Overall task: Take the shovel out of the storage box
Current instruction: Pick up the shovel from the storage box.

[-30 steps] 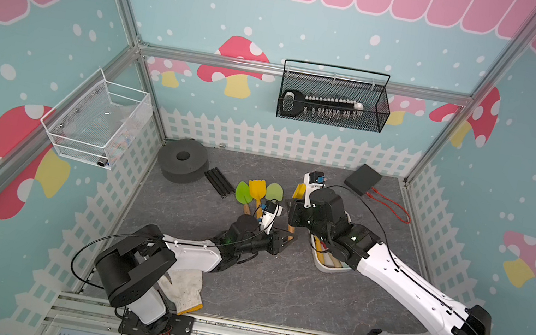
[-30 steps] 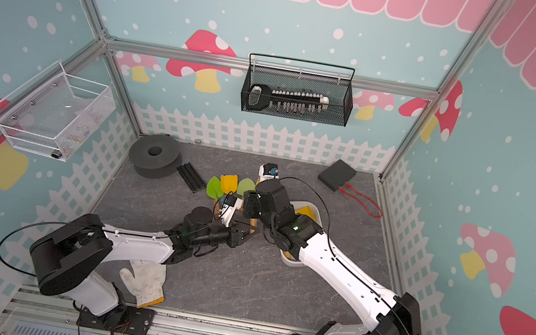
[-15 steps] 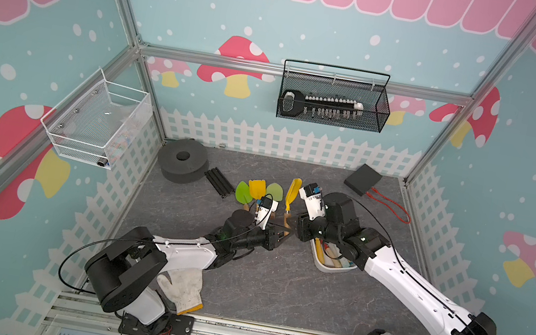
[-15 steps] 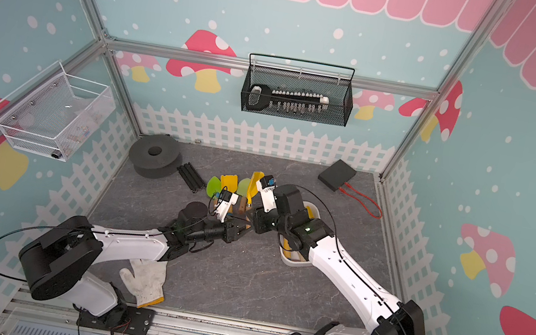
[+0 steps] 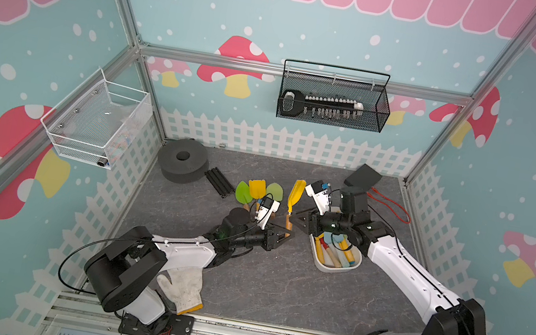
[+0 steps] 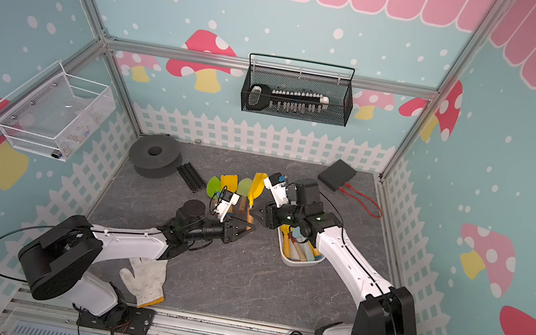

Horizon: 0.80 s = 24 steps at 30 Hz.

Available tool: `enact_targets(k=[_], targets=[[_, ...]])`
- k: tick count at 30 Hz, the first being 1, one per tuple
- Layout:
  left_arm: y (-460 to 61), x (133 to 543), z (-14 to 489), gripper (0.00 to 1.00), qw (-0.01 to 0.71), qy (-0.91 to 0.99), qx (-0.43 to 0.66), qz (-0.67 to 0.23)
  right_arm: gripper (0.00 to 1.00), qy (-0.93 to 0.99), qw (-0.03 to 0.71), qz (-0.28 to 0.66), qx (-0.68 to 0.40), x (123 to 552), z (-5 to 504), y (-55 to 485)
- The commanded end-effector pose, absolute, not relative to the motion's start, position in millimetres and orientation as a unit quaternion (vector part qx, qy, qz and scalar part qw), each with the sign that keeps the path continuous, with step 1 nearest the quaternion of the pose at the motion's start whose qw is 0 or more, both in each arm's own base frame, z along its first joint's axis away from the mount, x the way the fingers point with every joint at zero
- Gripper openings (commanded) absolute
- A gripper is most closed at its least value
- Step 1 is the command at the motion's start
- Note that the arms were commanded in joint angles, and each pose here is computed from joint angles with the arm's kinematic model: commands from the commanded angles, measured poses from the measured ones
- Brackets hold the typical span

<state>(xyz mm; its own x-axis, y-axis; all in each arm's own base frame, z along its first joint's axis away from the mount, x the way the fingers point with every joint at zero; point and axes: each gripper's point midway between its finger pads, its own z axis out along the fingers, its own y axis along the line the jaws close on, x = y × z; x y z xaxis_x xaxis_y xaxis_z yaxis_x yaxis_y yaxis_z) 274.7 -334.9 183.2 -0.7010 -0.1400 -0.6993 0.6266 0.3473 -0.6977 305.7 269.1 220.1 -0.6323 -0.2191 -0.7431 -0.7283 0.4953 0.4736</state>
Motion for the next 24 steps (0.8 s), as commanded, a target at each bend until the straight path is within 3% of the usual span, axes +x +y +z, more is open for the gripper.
enact_targets(k=[1, 7, 12, 18, 24], targets=[[-335, 269, 197, 0.15, 0.367, 0.718, 0.187, -0.561, 0.44, 0.777, 0.31, 0.45, -0.313, 302, 231, 281], [-335, 269, 197, 0.16, 0.365, 0.718, 0.189, -0.562, 0.37, 0.777, 0.297, 0.461, -0.308, 302, 224, 284], [-335, 271, 196, 0.21, 0.365, 0.721, 0.184, -0.56, 0.23, 0.781, 0.288, 0.463, -0.303, 301, 218, 284], [-332, 274, 192, 0.51, 0.368, 0.726, 0.181, -0.552, 0.13, 0.794, 0.301, 0.438, -0.294, 307, 217, 279], [-323, 285, 181, 0.57, 0.383, 0.751, 0.174, -0.509, 0.11, 0.835, 0.31, 0.374, -0.258, 330, 208, 266]])
